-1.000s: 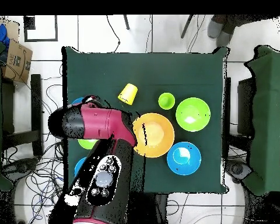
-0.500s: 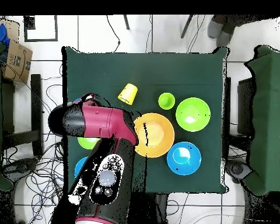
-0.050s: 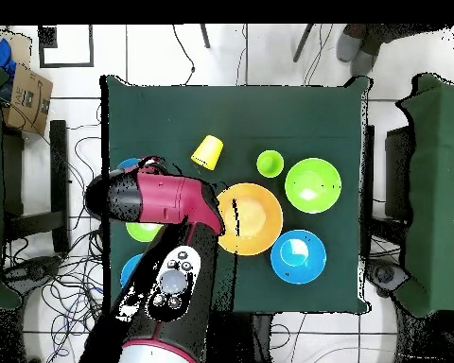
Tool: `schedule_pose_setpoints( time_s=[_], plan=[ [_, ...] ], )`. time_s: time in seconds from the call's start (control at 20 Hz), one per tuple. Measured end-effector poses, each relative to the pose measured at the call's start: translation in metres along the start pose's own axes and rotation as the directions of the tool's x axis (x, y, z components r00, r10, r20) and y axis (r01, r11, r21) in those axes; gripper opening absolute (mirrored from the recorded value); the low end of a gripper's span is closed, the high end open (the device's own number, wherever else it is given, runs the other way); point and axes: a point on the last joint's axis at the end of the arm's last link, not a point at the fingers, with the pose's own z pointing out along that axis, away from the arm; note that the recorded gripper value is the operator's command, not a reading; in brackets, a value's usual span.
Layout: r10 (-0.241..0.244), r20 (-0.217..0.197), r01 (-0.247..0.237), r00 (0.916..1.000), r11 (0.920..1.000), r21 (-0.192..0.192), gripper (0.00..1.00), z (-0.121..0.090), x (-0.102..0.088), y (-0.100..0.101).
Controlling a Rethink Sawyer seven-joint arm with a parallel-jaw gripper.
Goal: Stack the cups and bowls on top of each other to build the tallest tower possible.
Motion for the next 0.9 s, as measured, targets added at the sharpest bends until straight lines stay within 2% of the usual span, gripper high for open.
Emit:
schedule_pose_setpoints(
  time_s=[0.45,0.9],
  plan=[
    [-0.019,-0.017,0.019,0.9997,0.9995,0.025,1.00,0.019,0.016,-0.002],
    [-0.036,-0.030,0.037,0.9989,0.9985,0.039,1.00,0.029,0.028,-0.001]
  ],
)
